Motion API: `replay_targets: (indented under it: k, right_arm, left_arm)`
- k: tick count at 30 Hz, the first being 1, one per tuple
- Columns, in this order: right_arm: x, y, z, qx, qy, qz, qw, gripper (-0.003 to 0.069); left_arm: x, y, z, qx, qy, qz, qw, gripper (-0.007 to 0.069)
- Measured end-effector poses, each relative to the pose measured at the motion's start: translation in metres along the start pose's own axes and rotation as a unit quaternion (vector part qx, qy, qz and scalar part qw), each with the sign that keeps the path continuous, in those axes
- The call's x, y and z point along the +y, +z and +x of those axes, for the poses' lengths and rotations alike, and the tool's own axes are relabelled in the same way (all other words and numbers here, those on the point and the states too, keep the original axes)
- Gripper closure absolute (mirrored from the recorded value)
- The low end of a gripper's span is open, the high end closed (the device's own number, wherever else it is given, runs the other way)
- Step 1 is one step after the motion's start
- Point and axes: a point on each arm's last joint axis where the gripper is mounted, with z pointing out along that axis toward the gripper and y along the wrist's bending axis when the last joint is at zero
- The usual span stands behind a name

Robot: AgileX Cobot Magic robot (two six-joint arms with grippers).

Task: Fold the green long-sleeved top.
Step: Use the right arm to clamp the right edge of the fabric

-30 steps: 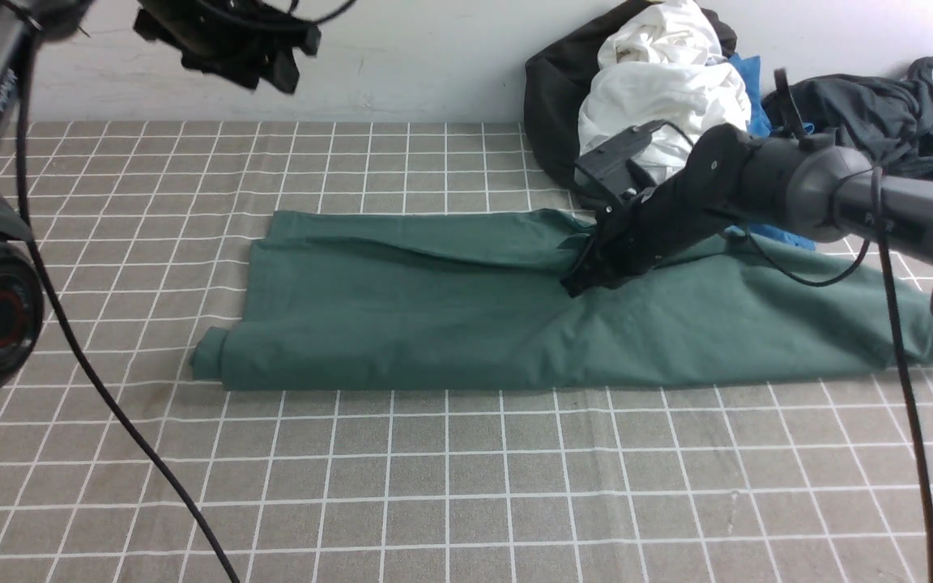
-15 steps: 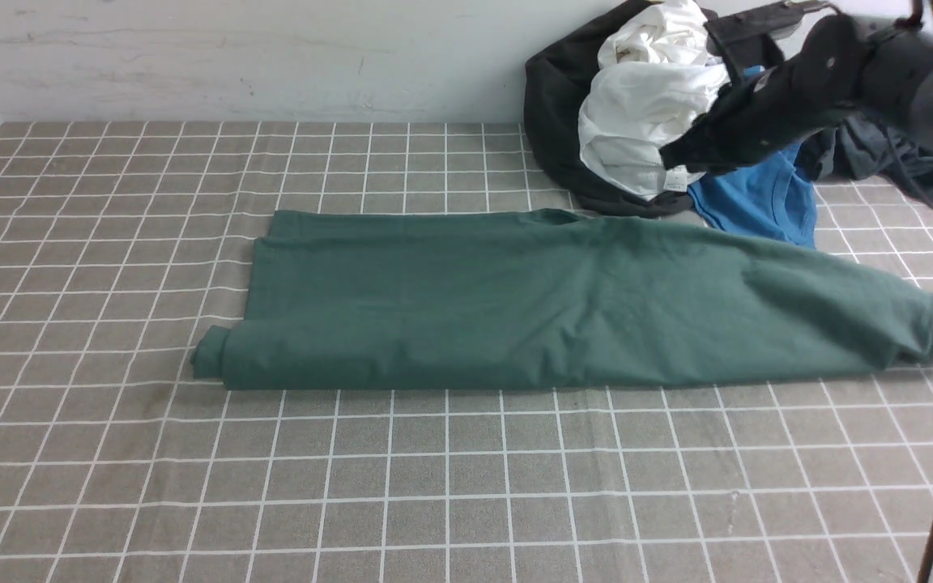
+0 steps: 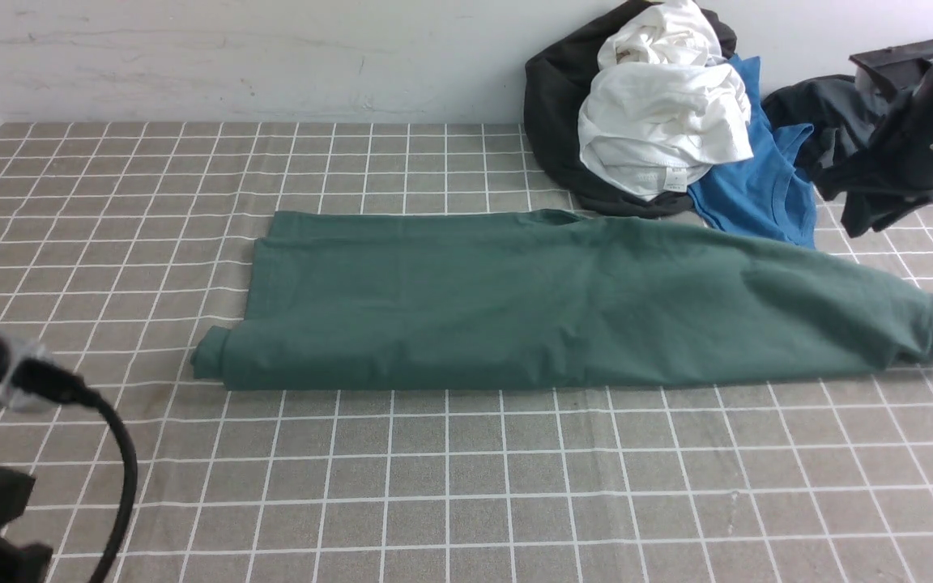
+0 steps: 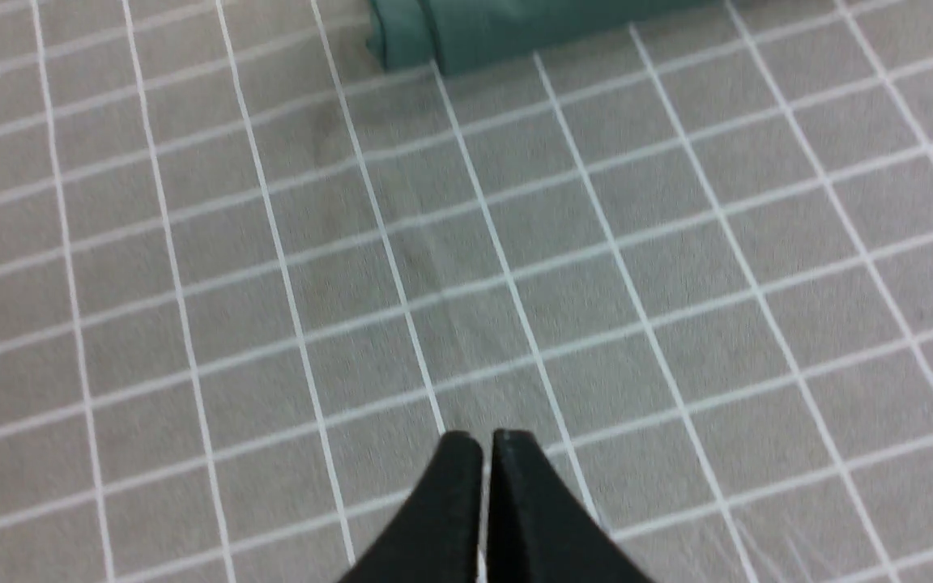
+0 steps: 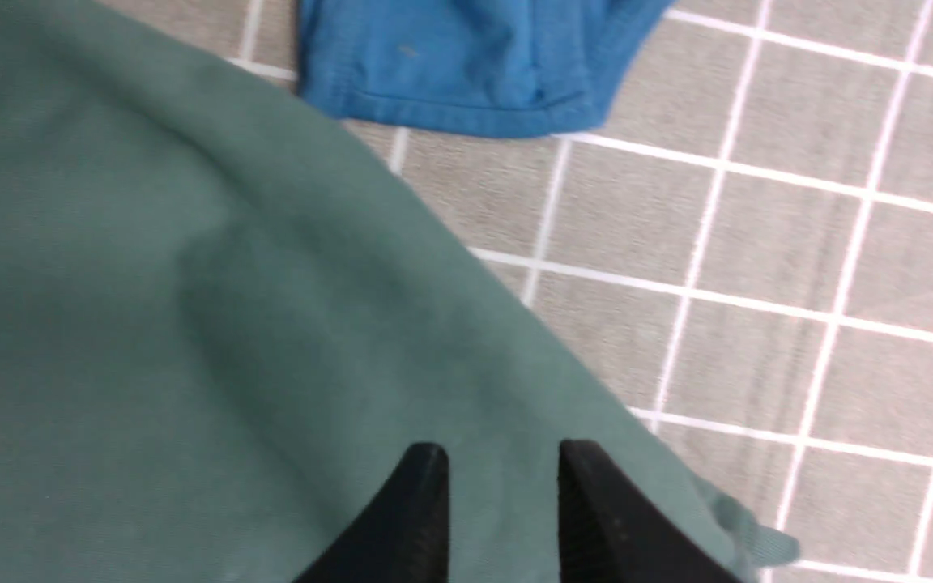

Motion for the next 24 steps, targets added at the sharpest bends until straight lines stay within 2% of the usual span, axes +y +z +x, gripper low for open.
replay_targets:
  k: [6, 10, 14, 17, 19, 20, 22, 24]
  right_arm:
    - [-0.041, 0.004, 0.017, 0.017, 0.078, 0.028, 0.996, 0.0186]
    - [-0.060, 0.020, 0.041, 0.054, 0.114, 0.022, 0.992, 0.0107]
    - [-0.062, 0.045, 0.068, 0.093, 0.148, -0.019, 0.985, 0.0099]
    - [-0.061, 0.058, 0.076, 0.088, 0.156, -0.027, 0.983, 0.0113]
    - [-0.059, 0.065, 0.077, 0.072, 0.164, -0.030, 0.983, 0.0147]
    - [-0.057, 0.067, 0.076, 0.059, 0.174, -0.037, 0.982, 0.0192]
    - [-0.055, 0.067, 0.074, 0.050, 0.183, -0.047, 0.981, 0.0237]
    - [-0.053, 0.067, 0.071, 0.038, 0.198, -0.061, 0.978, 0.0346]
  left_arm:
    - [-0.002, 0.008, 0.020, 0.006, -0.001, 0.000, 1.000, 0.0633]
    - [0.000, 0.011, 0.015, -0.032, -0.002, -0.009, 0.999, 0.0633]
    - [0.001, 0.013, 0.011, -0.071, -0.002, -0.018, 0.997, 0.0633]
    - [0.002, 0.013, 0.010, -0.080, -0.002, -0.020, 0.997, 0.0633]
    - [0.002, 0.013, 0.009, -0.085, -0.001, -0.021, 0.996, 0.0633]
    - [0.002, 0.013, 0.009, -0.085, -0.001, -0.021, 0.996, 0.0633]
    - [0.002, 0.013, 0.009, -0.085, 0.000, -0.021, 0.996, 0.0633]
    - [0.002, 0.013, 0.008, -0.087, 0.001, -0.022, 0.996, 0.0633]
